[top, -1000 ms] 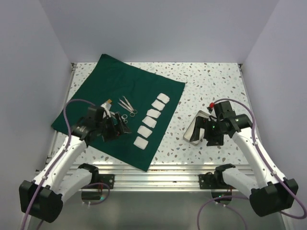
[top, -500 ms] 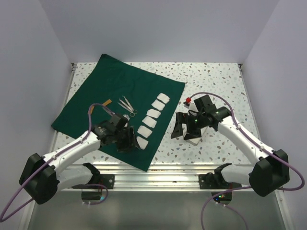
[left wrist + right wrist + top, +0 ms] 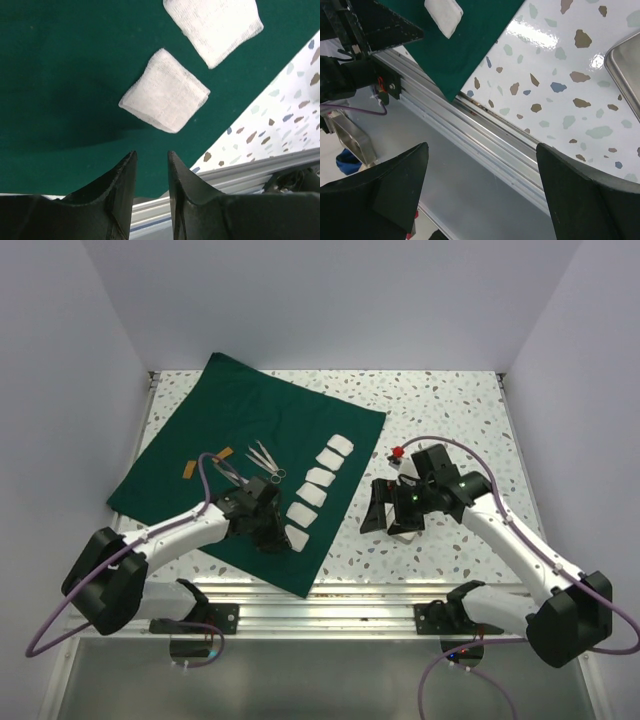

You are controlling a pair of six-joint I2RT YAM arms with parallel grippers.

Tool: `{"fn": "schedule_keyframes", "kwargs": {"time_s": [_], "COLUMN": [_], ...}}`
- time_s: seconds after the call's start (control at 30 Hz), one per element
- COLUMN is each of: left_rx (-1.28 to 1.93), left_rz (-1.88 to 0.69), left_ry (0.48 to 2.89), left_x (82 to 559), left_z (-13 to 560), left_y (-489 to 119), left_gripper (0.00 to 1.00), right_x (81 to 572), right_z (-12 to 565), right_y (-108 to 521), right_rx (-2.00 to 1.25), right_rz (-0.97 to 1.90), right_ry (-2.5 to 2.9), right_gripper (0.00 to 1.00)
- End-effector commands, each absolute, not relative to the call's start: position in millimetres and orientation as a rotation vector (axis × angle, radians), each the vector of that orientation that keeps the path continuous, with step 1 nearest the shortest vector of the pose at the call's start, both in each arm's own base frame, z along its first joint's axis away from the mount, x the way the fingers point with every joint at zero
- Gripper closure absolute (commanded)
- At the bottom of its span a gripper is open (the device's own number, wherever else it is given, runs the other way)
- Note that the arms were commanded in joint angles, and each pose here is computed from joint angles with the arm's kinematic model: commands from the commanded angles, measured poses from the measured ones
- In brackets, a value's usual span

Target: Prepare the surgical pack

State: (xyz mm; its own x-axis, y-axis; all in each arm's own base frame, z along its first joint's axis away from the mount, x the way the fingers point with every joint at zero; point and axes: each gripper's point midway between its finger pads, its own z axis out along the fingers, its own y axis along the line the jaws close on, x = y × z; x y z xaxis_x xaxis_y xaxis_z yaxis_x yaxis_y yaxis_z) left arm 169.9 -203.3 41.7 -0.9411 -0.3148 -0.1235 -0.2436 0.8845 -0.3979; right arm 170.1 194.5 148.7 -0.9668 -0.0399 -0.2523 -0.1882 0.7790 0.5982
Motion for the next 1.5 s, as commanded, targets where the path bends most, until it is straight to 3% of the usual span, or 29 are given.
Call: {"fn": "schedule_keyframes", "kwargs": {"time_s": [0.0,0.33,0.97,1.17,1.37,1.47], "left_rx": [-0.520,-0.660,-0.712,-0.579,-0.248,0.016], "left_rz": [-0.564,-0.435,-0.334,-0.258,-0.339,-0.395], "left_ry": [2.792,2.846,2.901,2.806,2.812,2.780], "left_x": [193,199,209,227,228,235], "left_z": [51,33,20,55,66,66], "left_y": [-212,-203,-195,-182,-188,-196], "left_gripper": [0.66,0.68,0.64,0.60,0.44,0.49], "right_x": [160,158,158,157,157,156], "right_z": [145,145,144,142,142,142], "right_y": [185,182,178,178,179,179], "right_rx": [-0.194,-0.194,-0.204,-0.197,-0.203,-0.206], "right_rz": [0.916,0.899,0.871,0.877,0.888,0.894], "right_ry": [2.756,2.754,2.749,2.747,2.747,2.747], "right_gripper": [0.07,0.07,0.07,0.07,0.07,0.07]}}
